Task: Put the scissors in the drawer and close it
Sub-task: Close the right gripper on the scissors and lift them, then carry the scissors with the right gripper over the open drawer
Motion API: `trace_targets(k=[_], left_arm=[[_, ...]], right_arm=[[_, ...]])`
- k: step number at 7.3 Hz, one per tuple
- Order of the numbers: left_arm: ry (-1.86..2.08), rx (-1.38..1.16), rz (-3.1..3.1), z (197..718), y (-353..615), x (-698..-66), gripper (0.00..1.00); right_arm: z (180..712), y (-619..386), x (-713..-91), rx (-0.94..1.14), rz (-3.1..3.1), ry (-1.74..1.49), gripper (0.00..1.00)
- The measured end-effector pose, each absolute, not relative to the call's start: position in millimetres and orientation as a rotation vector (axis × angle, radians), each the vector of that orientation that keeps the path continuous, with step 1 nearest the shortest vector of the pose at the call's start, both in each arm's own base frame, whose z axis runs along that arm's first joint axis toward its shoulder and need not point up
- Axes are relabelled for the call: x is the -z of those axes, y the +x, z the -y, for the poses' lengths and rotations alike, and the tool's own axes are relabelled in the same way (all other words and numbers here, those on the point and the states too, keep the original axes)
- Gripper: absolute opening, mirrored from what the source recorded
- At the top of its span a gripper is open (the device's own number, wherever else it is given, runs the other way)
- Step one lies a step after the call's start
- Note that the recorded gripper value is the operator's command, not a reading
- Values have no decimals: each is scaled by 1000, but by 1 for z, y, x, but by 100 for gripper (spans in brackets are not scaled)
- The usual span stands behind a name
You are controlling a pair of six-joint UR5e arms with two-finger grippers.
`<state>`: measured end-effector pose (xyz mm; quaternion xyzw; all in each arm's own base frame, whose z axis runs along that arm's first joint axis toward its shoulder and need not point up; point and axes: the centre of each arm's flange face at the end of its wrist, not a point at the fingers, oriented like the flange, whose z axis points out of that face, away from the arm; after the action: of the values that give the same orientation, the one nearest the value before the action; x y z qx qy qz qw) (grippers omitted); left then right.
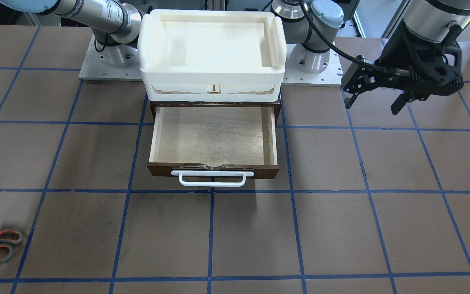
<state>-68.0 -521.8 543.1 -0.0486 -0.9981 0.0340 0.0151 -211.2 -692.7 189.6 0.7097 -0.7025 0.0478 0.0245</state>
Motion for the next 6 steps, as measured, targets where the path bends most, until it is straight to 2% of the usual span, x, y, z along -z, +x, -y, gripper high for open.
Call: trace_targets(k=[6], left_arm=[[-153,-106,3109,521,-68,-544,100]], right_arm=[[663,-102,-327,-97,2223,2204,0]])
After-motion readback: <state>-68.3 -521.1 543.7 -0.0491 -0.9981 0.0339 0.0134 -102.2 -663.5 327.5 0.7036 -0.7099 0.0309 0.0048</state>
